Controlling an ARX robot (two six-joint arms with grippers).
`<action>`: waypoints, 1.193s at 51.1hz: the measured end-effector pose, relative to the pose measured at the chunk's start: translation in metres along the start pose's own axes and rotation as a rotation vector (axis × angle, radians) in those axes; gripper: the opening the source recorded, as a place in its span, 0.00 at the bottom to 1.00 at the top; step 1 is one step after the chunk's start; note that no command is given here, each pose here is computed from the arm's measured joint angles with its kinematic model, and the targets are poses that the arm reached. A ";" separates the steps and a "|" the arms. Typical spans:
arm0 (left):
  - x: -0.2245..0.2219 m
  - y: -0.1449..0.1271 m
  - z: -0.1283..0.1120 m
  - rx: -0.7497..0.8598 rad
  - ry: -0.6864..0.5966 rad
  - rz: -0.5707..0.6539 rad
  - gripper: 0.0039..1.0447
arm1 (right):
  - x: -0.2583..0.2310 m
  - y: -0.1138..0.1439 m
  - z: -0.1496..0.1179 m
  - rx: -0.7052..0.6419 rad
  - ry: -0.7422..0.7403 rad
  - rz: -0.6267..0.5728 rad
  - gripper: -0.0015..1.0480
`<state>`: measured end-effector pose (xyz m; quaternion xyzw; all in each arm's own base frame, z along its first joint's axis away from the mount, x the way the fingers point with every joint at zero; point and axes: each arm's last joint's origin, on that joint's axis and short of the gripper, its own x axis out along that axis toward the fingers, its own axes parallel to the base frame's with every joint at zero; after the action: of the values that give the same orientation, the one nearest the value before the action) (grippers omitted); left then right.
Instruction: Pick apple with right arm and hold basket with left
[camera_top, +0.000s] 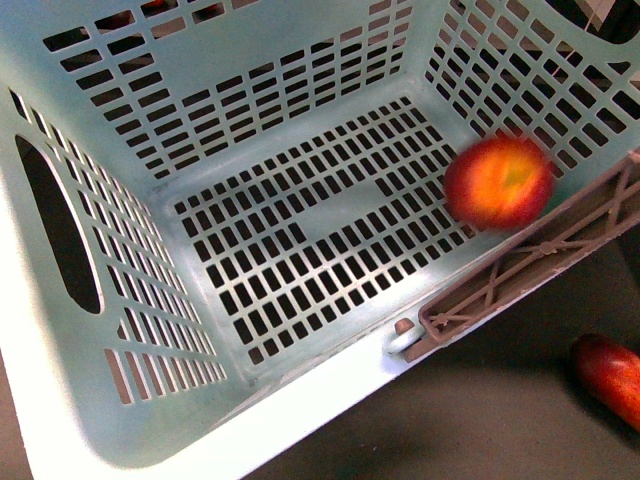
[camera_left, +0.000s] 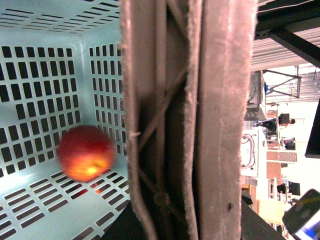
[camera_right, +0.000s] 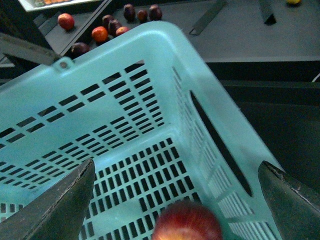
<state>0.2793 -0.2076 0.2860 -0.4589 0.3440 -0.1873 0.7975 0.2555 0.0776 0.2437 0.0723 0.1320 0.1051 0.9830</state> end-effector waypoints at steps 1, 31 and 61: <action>0.000 0.000 0.000 0.005 0.004 -0.001 0.15 | -0.001 -0.001 0.001 0.001 -0.004 -0.007 0.92; 0.002 0.002 -0.001 -0.002 0.006 0.007 0.15 | -0.085 -0.063 -0.030 -0.116 -0.263 -0.204 0.58; 0.002 0.002 -0.001 0.002 -0.002 0.011 0.15 | -0.112 -0.063 -0.078 -0.141 -0.256 -0.210 0.02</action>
<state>0.2804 -0.2083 0.2832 -0.4565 0.3452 -0.1828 0.7994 0.1402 0.0004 0.1858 0.0018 0.0049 0.0006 1.0000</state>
